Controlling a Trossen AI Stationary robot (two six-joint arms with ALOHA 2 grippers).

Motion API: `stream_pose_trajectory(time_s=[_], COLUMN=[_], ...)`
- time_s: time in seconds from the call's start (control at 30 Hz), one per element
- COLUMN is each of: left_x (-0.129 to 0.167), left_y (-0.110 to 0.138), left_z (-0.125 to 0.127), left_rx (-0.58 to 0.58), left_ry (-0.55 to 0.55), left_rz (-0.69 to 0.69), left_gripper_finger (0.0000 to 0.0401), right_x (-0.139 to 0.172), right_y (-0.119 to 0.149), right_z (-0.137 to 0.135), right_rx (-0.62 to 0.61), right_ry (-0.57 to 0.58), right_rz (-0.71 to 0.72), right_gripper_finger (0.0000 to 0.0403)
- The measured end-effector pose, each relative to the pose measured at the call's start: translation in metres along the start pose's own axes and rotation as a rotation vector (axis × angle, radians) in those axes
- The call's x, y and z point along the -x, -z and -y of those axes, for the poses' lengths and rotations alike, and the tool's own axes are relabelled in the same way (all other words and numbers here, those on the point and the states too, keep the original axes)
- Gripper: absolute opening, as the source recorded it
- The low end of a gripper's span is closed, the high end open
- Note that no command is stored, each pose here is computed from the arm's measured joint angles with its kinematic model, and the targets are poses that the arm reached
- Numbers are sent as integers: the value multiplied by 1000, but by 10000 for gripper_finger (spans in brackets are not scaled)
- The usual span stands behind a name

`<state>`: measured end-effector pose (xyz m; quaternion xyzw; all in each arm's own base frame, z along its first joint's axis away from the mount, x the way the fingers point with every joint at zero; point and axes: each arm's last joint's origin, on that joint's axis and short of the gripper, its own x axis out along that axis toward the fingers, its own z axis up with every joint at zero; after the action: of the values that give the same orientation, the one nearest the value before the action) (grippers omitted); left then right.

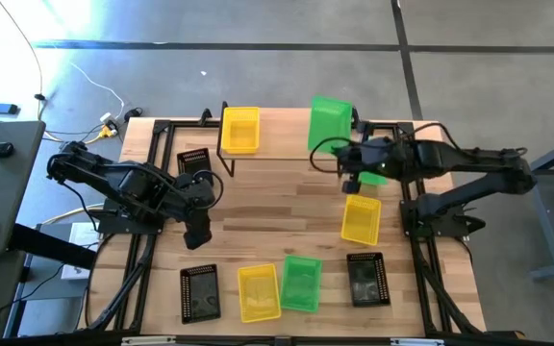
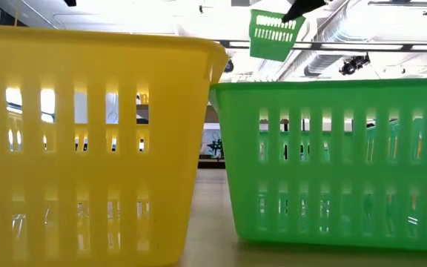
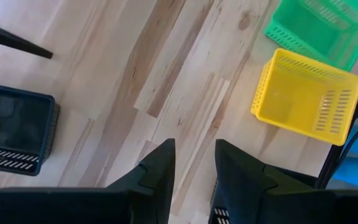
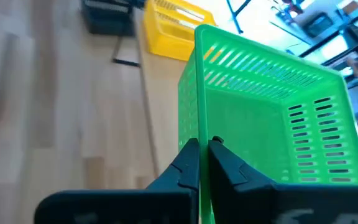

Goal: Stack baskets on shelf by color
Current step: Put the middle left green bin on the shelf

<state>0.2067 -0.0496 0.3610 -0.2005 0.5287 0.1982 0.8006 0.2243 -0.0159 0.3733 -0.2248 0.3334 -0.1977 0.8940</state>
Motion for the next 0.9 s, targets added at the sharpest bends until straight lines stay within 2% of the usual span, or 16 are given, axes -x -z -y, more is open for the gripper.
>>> stream_pose_trajectory(time_s=[0.17, 0.47, 0.7, 0.9], left_x=[0, 0, 0, 0], left_y=[0, 0, -2, -3], left_z=[0, 0, -2, -2], left_rx=[1, 28, 42, 42], left_ry=[0, 8, 1, 2], left_rz=[0, -6, 1, 3], left_gripper_finger=[103, 103, 103, 103], right_x=[-9, -34, -56, -68], right_y=[7, 22, 35, 37], right_z=[16, 34, 32, 28], right_rx=[49, 16, 25, 81], right_ry=[-15, -100, -195, -227], right_rz=[-25, -111, -235, -269], right_gripper_finger=[0, 0, 0, 0])
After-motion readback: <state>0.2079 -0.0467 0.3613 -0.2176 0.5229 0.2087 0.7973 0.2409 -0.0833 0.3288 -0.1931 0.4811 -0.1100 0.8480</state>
